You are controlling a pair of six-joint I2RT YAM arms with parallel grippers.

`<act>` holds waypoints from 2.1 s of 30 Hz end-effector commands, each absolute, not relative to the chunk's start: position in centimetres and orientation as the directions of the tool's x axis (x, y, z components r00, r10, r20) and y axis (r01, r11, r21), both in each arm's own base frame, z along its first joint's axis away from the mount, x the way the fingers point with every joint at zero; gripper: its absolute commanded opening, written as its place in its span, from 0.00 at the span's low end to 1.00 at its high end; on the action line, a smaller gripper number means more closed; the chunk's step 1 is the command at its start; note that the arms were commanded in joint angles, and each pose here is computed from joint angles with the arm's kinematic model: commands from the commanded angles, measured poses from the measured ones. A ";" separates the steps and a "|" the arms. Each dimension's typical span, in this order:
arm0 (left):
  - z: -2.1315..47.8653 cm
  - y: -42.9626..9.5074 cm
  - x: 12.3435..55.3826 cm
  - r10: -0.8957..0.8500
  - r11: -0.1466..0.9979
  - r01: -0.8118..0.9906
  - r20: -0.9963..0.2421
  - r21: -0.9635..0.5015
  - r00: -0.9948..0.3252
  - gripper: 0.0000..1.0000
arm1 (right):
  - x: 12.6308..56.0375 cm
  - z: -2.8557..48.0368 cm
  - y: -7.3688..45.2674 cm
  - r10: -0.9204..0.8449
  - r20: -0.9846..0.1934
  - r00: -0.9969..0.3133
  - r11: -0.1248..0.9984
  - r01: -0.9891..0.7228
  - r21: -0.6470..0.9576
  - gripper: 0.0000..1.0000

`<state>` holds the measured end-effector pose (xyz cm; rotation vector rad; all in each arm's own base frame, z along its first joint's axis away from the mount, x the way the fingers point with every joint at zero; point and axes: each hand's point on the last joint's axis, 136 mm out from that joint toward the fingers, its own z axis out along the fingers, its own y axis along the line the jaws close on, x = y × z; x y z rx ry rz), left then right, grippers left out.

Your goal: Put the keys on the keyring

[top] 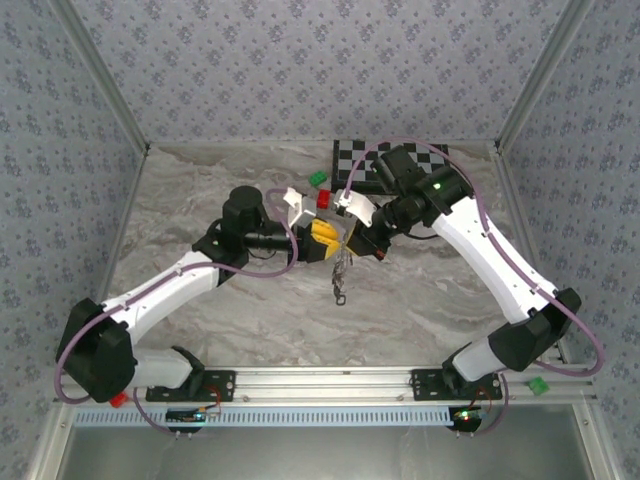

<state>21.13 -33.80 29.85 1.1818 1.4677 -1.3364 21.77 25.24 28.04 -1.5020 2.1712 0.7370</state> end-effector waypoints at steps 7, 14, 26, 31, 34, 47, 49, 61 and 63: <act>30.2 -34.4 21.0 0.133 -0.033 0.976 -0.969 -0.214 -0.208 0.28 | 21.3 29.6 25.9 -0.714 -0.631 -0.303 0.239 -0.953 0.187 0.00; 30.3 -34.6 20.5 0.135 -0.061 0.975 -0.970 -0.213 -0.203 0.28 | 21.2 29.6 26.2 -0.712 -0.637 -0.295 0.227 -0.956 0.188 0.00; 30.5 -34.8 20.3 0.129 -0.066 0.976 -0.971 -0.209 -0.200 0.00 | 21.2 29.2 26.1 -0.717 -0.631 -0.294 0.236 -0.955 0.178 0.00; 31.4 -34.6 20.7 0.084 -0.024 0.982 -0.979 -0.189 -0.186 0.00 | 21.8 29.3 25.4 -0.704 -0.642 -0.303 0.291 -0.948 0.128 0.22; 32.1 -34.3 20.8 0.052 -0.002 0.984 -0.983 -0.176 -0.175 0.00 | 22.1 29.7 24.8 -0.660 -0.683 -0.312 0.335 -0.936 0.104 0.29; 35.0 -33.6 22.2 -0.111 0.102 0.979 -0.980 -0.176 -0.165 0.00 | 23.3 32.7 21.5 -0.238 -0.943 -0.234 0.485 -0.869 0.093 0.37; 35.4 -33.5 22.4 -0.132 0.113 0.978 -0.978 -0.178 -0.162 0.00 | 23.4 32.9 21.6 -0.211 -0.951 -0.227 0.488 -0.867 0.099 0.37; 37.0 -33.3 23.0 -0.225 0.160 0.969 -0.963 -0.186 -0.148 0.00 | 23.9 33.5 22.4 -0.127 -0.986 -0.104 0.507 -0.862 0.025 0.42; 37.0 -33.2 23.0 -0.225 0.158 0.970 -0.963 -0.186 -0.148 0.00 | 23.9 33.3 22.6 -0.148 -0.985 -0.085 0.513 -0.858 -0.003 0.42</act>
